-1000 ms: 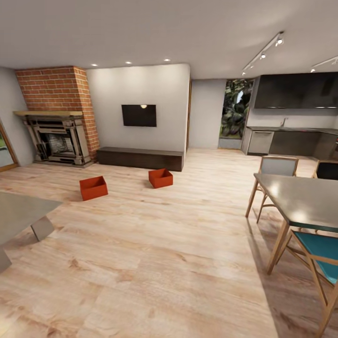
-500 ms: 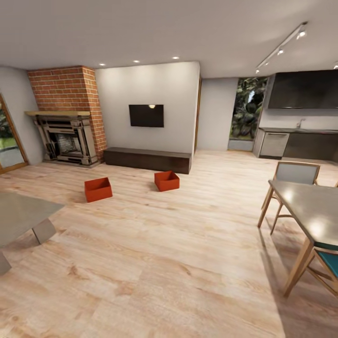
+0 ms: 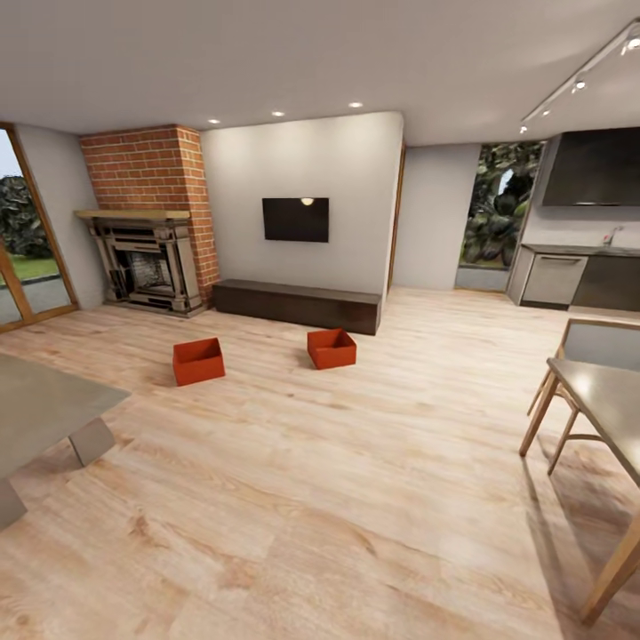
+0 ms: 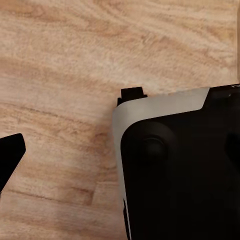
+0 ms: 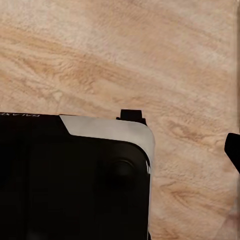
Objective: Move the two storage containers from the living room to the garage. In the garage, place one container on the floor and stack the other container on top of it (either order is fine).
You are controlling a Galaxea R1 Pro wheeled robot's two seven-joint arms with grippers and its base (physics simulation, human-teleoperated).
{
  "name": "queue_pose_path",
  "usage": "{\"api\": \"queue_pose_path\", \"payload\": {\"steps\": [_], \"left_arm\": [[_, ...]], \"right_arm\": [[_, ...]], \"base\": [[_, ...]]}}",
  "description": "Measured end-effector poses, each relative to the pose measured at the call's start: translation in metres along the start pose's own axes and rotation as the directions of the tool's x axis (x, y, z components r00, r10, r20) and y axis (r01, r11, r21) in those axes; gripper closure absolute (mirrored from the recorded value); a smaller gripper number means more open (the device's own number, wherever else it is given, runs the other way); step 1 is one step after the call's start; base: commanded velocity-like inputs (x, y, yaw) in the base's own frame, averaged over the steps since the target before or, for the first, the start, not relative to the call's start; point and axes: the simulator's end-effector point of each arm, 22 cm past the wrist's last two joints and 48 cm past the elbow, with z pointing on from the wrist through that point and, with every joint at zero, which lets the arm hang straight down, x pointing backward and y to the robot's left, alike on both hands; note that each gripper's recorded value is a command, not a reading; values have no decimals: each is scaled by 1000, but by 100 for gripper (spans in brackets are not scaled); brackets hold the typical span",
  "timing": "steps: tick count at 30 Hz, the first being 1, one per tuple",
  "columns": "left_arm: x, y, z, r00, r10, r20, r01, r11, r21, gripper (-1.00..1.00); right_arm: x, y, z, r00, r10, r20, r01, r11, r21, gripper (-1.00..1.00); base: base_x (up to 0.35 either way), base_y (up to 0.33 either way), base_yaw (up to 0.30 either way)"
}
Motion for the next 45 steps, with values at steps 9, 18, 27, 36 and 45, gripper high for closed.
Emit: {"api": "queue_pose_path", "payload": {"steps": [9,18,27,36,45], "left_arm": [[0,0,0,1000,0,0,0,1000,0,-100],[1,0,0,1000,0,-3,0,1000,0,-100],[2,0,0,1000,0,-6,0,1000,1,-100],[2,0,0,1000,0,-6,0,1000,1,-100],[2,0,0,1000,0,-6,0,1000,1,-100]], "right_arm": [[0,0,0,1000,0,0,0,1000,0,-100],[2,0,0,1000,0,-3,0,1000,0,-100],[3,0,0,1000,1,-7,-1,1000,0,-100],[3,0,0,1000,1,-7,-1,1000,-1,-100],[3,0,0,1000,1,-7,-1,1000,-2,-100]], "base": [[346,-83,2],[346,-83,-72],[346,-84,-44],[346,-83,-56],[346,-83,-111]]}}
